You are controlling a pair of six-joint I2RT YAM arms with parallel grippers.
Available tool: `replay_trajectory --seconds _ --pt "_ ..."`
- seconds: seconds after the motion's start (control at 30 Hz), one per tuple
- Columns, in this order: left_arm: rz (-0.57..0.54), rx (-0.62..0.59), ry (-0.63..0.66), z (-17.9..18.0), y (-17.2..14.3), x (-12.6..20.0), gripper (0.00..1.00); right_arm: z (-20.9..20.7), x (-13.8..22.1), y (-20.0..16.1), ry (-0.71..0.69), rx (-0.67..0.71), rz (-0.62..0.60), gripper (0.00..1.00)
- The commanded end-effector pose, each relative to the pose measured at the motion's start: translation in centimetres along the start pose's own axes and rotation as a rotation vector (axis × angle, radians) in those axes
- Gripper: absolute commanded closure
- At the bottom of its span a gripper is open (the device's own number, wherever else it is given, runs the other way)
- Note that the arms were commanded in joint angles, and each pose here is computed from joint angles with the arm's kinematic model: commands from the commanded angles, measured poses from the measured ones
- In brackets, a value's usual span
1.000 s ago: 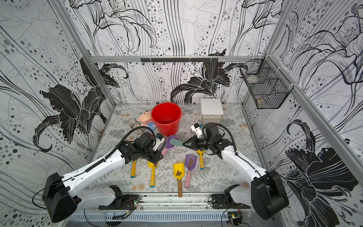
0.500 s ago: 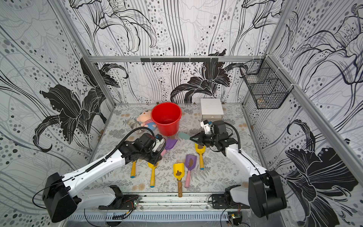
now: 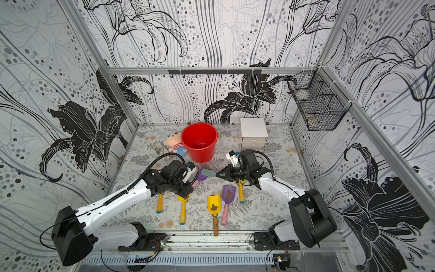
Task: Brush the soil off the hand trowel and place it into the bucket
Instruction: Brush off the soil from the hand trowel.
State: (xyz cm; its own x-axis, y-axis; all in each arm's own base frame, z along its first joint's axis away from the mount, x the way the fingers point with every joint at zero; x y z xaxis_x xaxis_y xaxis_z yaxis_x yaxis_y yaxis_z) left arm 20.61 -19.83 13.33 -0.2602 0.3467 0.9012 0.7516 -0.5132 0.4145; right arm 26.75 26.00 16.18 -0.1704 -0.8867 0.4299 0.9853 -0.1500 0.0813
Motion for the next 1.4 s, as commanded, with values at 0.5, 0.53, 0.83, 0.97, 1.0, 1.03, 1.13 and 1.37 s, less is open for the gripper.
replay_trajectory --seconds 0.5,0.53,0.83,0.97,1.0,1.03,1.13,1.37 --pt "-0.067 0.007 -0.025 -0.4 1.3 0.7 1.0 1.2 -0.6 0.1 0.071 0.019 -0.015 1.0" --pt "-0.076 0.011 -0.031 -0.4 1.4 0.8 1.0 0.9 -0.8 0.1 0.06 0.02 -0.011 1.0" --pt "-0.091 0.052 -0.035 0.1 1.2 1.4 1.0 0.9 4.5 3.0 0.043 0.028 -0.142 1.0" --pt "-0.091 0.091 -0.044 0.5 1.3 2.1 1.0 2.6 6.4 2.8 0.002 0.156 -0.202 1.0" --pt "-0.088 0.103 -0.048 0.6 1.3 2.2 1.0 3.0 6.9 2.6 -0.018 0.212 -0.223 1.0" --pt "-0.084 0.118 -0.048 0.7 1.2 2.3 1.0 3.1 7.4 2.4 -0.05 0.258 -0.242 1.0" --pt "-0.073 0.157 -0.053 1.0 1.1 3.1 1.0 3.7 8.3 1.3 -0.154 0.435 -0.282 1.0" --pt "-0.078 0.242 -0.098 0.8 1.6 6.3 1.0 3.9 8.0 -1.3 -0.277 0.716 -0.293 1.0"
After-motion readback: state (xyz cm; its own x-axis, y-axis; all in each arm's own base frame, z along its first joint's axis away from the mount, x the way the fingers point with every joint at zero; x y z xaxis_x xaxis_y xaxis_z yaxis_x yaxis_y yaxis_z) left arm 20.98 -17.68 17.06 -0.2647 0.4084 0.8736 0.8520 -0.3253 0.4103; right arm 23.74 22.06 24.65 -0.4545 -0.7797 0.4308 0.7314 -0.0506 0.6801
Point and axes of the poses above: each gripper's point midway between its finger pads, its own x axis back along the fingers, its own z axis along the line the jaws close on, y = z × x, the point moved 1 cm from there along x, back along the fingers, and after that the axes turned 10 degrees about -x, right-handed, at the moved point
